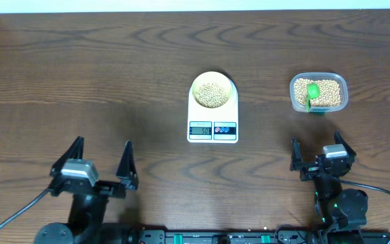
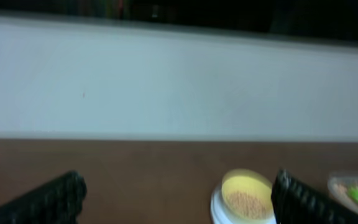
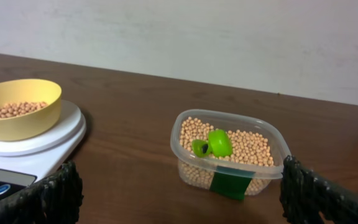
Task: Scoop item into bowl and weigh 50g on scale
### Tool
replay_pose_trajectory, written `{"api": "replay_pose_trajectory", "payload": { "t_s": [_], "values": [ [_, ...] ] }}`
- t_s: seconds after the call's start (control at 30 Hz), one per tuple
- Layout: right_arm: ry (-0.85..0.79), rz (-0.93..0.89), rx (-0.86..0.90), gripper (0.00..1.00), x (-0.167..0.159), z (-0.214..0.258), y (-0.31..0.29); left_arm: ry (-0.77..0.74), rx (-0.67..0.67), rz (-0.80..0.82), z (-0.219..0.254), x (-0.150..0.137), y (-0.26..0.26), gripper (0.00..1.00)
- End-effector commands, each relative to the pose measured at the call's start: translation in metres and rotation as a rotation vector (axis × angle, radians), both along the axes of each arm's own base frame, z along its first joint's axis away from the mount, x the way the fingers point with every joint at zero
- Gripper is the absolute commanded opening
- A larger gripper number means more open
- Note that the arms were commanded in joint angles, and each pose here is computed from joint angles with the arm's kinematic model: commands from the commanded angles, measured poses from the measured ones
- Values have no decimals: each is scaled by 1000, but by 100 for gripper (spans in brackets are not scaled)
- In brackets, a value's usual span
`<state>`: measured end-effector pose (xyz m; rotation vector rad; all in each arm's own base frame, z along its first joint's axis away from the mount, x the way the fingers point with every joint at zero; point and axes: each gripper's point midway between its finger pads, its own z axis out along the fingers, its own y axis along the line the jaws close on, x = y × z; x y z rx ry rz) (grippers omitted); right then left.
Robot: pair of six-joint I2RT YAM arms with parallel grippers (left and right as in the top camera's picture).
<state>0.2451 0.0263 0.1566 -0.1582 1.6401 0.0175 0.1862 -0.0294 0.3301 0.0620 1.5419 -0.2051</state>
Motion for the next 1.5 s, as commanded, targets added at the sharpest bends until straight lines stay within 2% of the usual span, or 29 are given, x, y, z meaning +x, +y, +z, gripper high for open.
{"api": "replay_pose_trajectory", "payload": {
  "t_s": [0.0, 0.17, 0.4, 0.53, 0.8, 1.47],
  "values": [
    [3, -11, -11, 99, 0, -1, -2, -67, -3, -47, -21, 11, -8, 98],
    [3, -11, -11, 99, 0, -1, -2, -139, -36, -50, -48, 27, -8, 98],
    [3, -11, -11, 99, 0, -1, -2, -128, -57, -60, -96, 47, -10, 98],
    [3, -11, -11, 99, 0, -1, -2, -74, -57, -59, -124, 54, -10, 98],
    [3, -11, -11, 99, 0, -1, -2, 171, -60, -51, -186, 54, -10, 98],
    [3, -11, -11, 99, 0, -1, -2, 177, -59, -32, -188, 55, -7, 98]
  ]
}}
